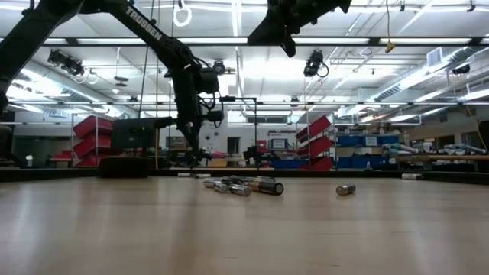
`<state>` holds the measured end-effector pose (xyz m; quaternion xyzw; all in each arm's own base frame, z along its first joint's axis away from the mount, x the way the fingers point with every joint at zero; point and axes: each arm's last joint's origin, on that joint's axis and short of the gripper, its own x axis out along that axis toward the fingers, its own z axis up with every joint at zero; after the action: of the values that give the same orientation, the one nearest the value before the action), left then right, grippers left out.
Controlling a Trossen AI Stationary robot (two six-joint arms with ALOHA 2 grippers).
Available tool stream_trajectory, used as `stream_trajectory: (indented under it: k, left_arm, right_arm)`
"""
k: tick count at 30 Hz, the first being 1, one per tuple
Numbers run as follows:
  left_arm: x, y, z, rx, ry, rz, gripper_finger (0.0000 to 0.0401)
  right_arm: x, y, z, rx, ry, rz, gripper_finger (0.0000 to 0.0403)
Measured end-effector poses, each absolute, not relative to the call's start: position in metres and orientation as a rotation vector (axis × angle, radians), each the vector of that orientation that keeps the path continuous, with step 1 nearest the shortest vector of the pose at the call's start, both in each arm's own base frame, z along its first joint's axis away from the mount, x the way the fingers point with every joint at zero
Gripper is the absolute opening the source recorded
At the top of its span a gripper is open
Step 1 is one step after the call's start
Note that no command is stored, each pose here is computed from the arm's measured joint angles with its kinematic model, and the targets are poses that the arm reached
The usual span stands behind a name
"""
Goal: Sort batteries
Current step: Put the silver battery into the orange bin
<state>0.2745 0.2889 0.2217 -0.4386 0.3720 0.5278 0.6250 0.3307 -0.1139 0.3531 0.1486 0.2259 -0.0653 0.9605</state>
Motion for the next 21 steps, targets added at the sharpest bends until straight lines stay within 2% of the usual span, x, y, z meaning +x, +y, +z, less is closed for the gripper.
stream_trajectory:
  k: [6, 21]
  left_arm:
    - [0.277, 0.288, 0.218, -0.996, 0.869, 1.224, 0.0]
    - [0.283, 0.294, 0.175, -1.026, 0.978, 1.234, 0.0]
  right_arm:
    - [0.33, -0.114, 0.351, 0.307, 0.478, -0.134, 0.0007]
    - [0.33, -0.11, 0.349, 0.311, 0.503, -0.124, 0.0007]
